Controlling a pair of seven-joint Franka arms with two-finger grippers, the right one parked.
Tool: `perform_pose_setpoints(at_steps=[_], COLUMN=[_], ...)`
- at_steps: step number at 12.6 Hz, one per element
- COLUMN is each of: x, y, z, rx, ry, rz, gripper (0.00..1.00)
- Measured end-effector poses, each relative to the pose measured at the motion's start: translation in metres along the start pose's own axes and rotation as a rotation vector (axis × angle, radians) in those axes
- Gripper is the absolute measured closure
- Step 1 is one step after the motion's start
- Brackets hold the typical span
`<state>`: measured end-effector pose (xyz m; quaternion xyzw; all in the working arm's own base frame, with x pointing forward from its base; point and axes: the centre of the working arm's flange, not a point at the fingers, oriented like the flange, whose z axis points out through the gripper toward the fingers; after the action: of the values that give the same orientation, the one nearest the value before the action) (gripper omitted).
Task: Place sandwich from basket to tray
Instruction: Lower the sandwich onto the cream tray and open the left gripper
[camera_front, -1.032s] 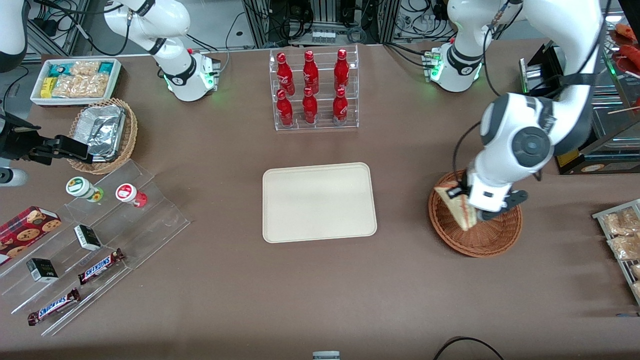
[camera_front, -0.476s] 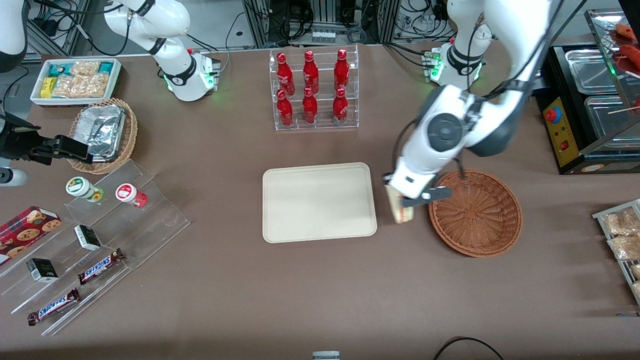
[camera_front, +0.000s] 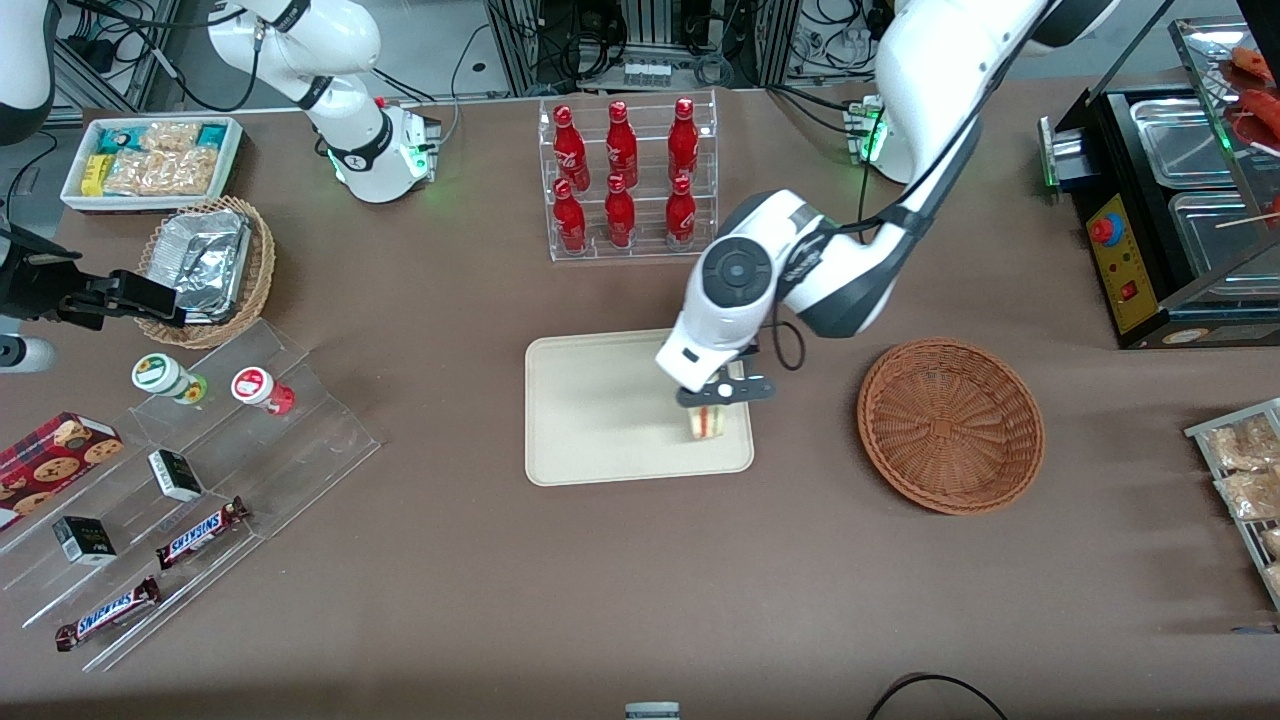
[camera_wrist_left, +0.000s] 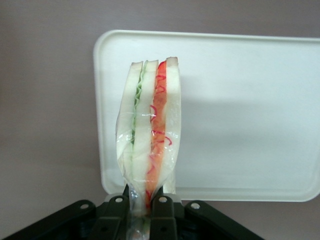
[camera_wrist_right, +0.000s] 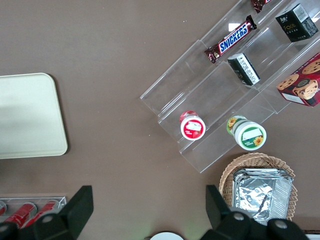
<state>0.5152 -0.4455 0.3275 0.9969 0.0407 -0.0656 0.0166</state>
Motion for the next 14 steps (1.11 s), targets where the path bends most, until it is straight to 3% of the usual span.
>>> perform_pose_setpoints(at_steps=[2,4,6,9,14], x=[-0.004,-0.001,0.007,0.016,0.015], y=[0.026,0.044,0.057,0.071,0.085], z=[0.011,0.025,0.034,0.039,0.065], rx=[-0.01,0.01,0.032,0.036,0.06], ry=[-0.003,0.012,0.0,-0.016,-0.007], rz=[0.005,-0.007,-0.019,-0.024,-0.019], gripper=[0.85,0.85,0.85,0.85,0.85])
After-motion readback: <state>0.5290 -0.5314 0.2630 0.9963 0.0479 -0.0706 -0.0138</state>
